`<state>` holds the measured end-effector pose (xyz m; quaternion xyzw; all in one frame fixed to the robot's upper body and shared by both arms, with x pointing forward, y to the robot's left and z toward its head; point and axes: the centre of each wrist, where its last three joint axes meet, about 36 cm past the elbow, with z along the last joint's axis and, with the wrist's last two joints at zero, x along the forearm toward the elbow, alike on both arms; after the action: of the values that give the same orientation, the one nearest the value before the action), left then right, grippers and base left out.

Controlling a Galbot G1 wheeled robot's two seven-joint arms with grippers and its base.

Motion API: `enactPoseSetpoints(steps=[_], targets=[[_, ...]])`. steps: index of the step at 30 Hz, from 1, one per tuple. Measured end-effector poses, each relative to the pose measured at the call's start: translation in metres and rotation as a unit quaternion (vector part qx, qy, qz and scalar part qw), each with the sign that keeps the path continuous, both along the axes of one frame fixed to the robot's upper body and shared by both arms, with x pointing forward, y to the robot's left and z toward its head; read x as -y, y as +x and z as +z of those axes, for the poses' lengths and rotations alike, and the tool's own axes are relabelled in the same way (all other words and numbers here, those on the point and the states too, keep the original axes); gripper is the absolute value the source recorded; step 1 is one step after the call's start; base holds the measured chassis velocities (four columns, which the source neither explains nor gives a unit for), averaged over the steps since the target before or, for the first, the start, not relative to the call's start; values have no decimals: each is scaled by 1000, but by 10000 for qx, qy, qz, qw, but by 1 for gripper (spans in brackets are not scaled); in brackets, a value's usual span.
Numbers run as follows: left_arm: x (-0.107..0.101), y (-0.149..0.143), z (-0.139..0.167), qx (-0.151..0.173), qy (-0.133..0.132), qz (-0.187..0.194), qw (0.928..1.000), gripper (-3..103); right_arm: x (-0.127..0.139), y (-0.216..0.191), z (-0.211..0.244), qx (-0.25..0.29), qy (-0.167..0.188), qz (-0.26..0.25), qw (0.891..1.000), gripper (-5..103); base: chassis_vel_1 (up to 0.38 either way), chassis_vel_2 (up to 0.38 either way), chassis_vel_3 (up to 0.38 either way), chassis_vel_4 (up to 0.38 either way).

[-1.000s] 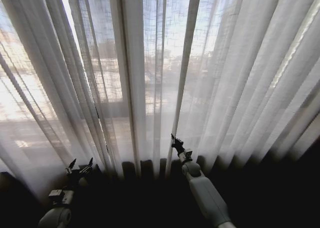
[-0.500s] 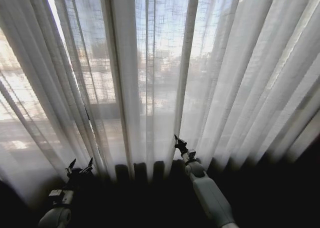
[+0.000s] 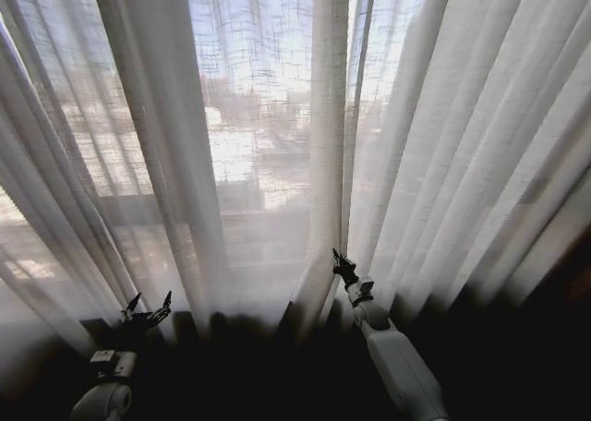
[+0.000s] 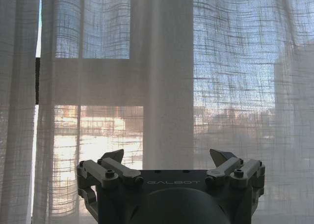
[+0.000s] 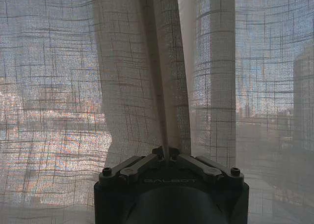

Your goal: Open the curtains by pulling them apart, changing their state from closed to fully open.

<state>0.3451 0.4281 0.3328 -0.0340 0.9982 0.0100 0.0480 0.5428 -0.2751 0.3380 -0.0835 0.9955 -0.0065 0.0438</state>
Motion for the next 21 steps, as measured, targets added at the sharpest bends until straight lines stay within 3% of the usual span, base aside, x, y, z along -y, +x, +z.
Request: enactPoseSetpoints(steps=[21], targets=[[0, 0, 0, 0, 0, 0, 10000, 99, 6, -3, 1, 34, 10, 34, 10000, 0, -365, -331, 371, 339]])
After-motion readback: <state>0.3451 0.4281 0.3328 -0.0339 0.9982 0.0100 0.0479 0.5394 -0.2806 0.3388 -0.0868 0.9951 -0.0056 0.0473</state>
